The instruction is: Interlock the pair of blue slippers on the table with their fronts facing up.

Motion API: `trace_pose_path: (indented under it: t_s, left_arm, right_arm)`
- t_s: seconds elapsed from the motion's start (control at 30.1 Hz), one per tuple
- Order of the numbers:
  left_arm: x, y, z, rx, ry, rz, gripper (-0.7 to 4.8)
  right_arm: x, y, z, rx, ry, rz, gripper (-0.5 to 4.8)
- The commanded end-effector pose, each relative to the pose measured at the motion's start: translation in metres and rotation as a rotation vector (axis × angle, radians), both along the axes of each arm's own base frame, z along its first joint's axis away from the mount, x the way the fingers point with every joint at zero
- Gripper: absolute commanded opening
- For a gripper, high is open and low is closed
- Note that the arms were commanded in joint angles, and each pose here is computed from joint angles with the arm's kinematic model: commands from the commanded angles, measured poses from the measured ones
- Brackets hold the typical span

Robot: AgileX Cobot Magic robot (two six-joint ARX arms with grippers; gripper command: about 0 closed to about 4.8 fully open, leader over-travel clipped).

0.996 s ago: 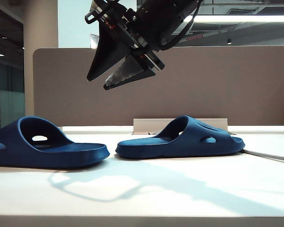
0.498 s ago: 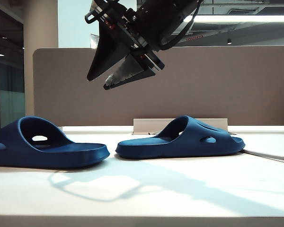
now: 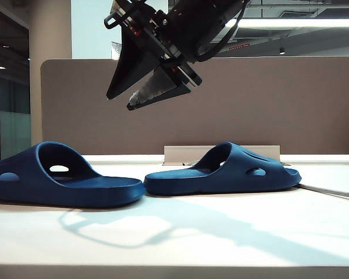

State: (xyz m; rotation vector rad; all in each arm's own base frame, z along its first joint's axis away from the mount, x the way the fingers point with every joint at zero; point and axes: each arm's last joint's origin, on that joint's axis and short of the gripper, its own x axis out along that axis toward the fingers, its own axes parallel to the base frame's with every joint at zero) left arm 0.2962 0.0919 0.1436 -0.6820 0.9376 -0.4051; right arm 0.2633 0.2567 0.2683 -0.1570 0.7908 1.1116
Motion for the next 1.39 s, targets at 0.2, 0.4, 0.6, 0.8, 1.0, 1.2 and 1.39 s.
trace_pose_path:
  t_s: [0.2, 0.4, 0.6, 0.8, 1.0, 1.2, 1.39]
  left_arm:
    - [0.000, -0.001, 0.000, -0.003, -0.008, -0.011, 0.47]
    - [0.001, 0.000, 0.002, -0.022, -0.019, -0.009, 0.14]
    - [0.005, 0.003, 0.012, -0.143, -0.085, 0.002, 0.11]
    - [0.003, 0.002, 0.032, -0.120, -0.154, 0.002, -0.05]
    - [-0.004, -0.001, 0.057, -0.102, -0.222, 0.002, -0.05]
    - [-0.014, -0.004, 0.081, -0.064, -0.283, 0.016, -0.05]
    - [-0.023, -0.005, 0.097, 0.030, -0.281, 0.119, -0.05]
  right_arm:
    - [0.000, 0.001, 0.003, 0.015, -0.013, 0.005, 1.98]
    - [0.002, -0.001, 0.003, 0.013, -0.011, -0.011, 1.98]
    - [0.011, -0.011, 0.003, 0.004, 0.000, -0.093, 1.98]
    - [0.028, -0.030, 0.003, 0.025, 0.045, -0.211, 1.98]
    - [0.046, -0.054, 0.004, 0.047, 0.065, -0.320, 1.98]
    - [0.064, -0.083, 0.005, 0.081, 0.102, -0.454, 1.98]
    - [0.079, -0.120, 0.001, 0.086, 0.130, -0.575, 1.98]
